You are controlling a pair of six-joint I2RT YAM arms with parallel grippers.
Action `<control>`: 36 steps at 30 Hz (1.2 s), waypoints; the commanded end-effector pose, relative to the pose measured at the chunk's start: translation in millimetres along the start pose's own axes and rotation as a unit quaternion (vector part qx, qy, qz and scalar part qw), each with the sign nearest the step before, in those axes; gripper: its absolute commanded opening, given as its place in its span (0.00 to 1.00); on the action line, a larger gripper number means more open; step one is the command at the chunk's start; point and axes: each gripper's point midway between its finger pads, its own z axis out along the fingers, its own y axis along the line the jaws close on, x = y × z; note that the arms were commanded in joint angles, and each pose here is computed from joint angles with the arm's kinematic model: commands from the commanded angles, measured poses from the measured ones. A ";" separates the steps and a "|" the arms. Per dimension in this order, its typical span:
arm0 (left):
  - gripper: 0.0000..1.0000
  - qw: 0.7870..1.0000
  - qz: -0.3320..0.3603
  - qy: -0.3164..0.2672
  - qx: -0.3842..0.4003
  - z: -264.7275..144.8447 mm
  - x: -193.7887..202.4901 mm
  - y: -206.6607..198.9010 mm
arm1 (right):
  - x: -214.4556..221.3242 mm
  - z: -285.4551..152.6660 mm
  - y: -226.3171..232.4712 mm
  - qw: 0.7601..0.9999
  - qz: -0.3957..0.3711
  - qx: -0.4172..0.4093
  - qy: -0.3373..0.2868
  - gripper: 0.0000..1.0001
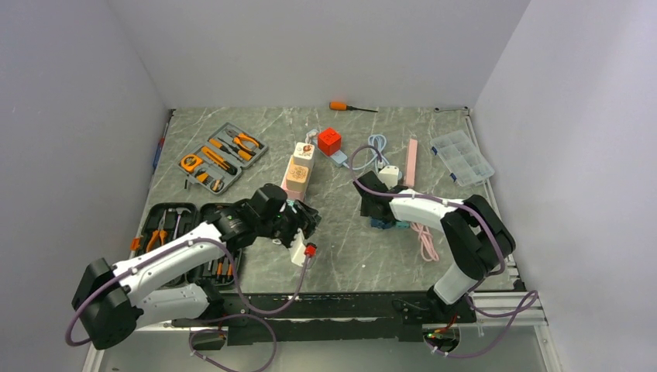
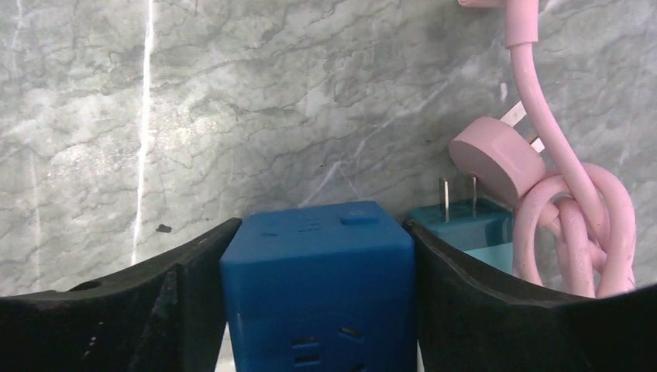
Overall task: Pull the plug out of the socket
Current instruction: Remove the plug from the socket, then place the plug at the center of the board.
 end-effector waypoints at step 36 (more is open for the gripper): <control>0.42 0.984 -0.041 -0.072 0.158 245.0 -111.9 28.0 | -148.7 -170.6 -86.3 0.953 0.174 -0.155 -0.195 0.93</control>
